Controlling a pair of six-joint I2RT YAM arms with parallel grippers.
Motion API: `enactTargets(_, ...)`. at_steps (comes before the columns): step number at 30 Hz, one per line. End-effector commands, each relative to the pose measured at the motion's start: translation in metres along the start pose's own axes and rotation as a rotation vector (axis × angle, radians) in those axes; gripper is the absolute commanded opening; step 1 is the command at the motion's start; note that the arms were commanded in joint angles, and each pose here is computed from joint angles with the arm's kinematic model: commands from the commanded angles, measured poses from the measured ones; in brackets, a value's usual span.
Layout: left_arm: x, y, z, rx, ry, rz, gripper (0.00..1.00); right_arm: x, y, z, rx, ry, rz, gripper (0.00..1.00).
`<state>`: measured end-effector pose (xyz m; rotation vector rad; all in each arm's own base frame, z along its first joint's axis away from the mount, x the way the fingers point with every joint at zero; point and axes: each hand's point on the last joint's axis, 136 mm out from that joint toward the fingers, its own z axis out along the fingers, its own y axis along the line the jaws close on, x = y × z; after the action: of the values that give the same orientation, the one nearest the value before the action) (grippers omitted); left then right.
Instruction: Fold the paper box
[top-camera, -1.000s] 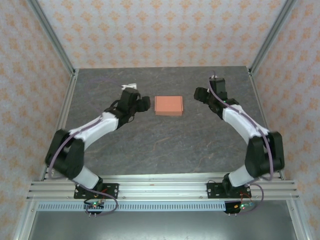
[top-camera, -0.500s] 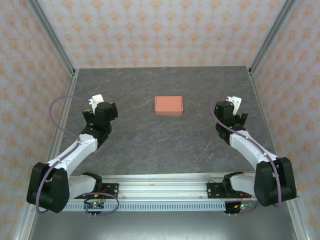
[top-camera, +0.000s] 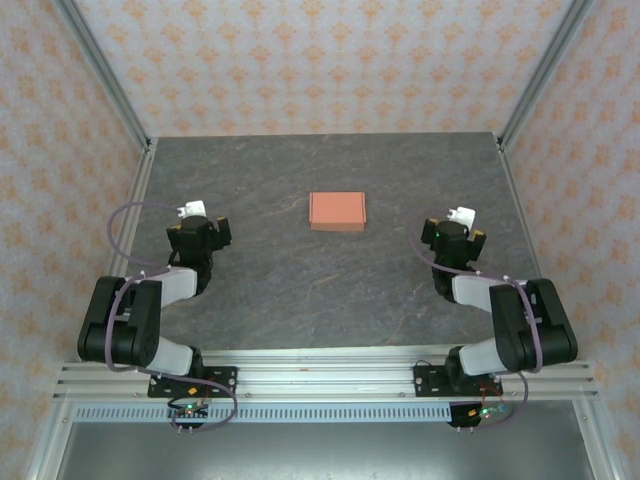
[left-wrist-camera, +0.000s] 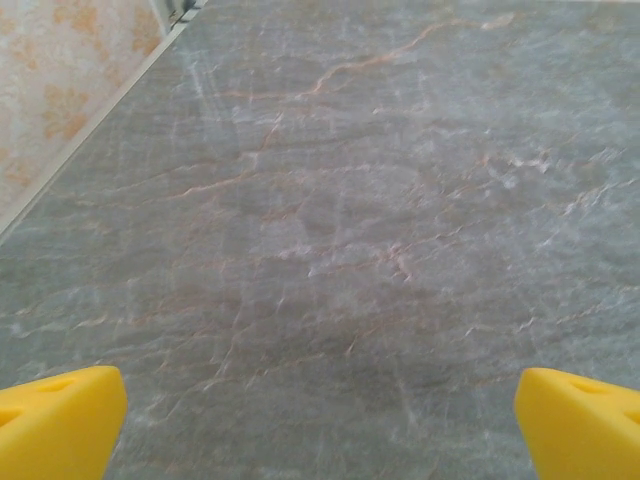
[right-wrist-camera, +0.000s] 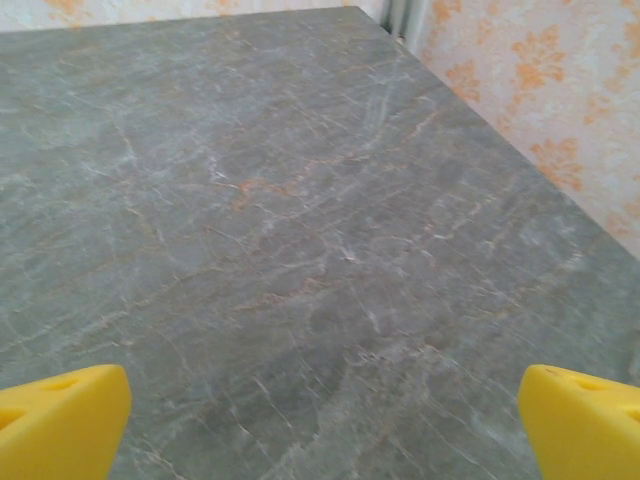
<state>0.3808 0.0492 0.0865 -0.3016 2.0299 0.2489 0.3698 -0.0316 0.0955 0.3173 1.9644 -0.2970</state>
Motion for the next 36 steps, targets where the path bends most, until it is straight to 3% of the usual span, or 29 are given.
enactTargets(1,-0.009,-0.025,-0.001,0.135,-0.079,0.035,1.00,-0.011,0.010,0.005,-0.094,-0.086,0.050,0.99)
enactTargets(10,-0.009,-0.027,0.000,0.137,-0.074,0.044,1.00,-0.004,0.005,0.021,-0.089,-0.017,0.081,0.99)
enactTargets(36,-0.009,-0.027,0.000,0.133,-0.075,0.047,1.00,-0.004,0.005,0.020,-0.090,-0.021,0.079,0.99)
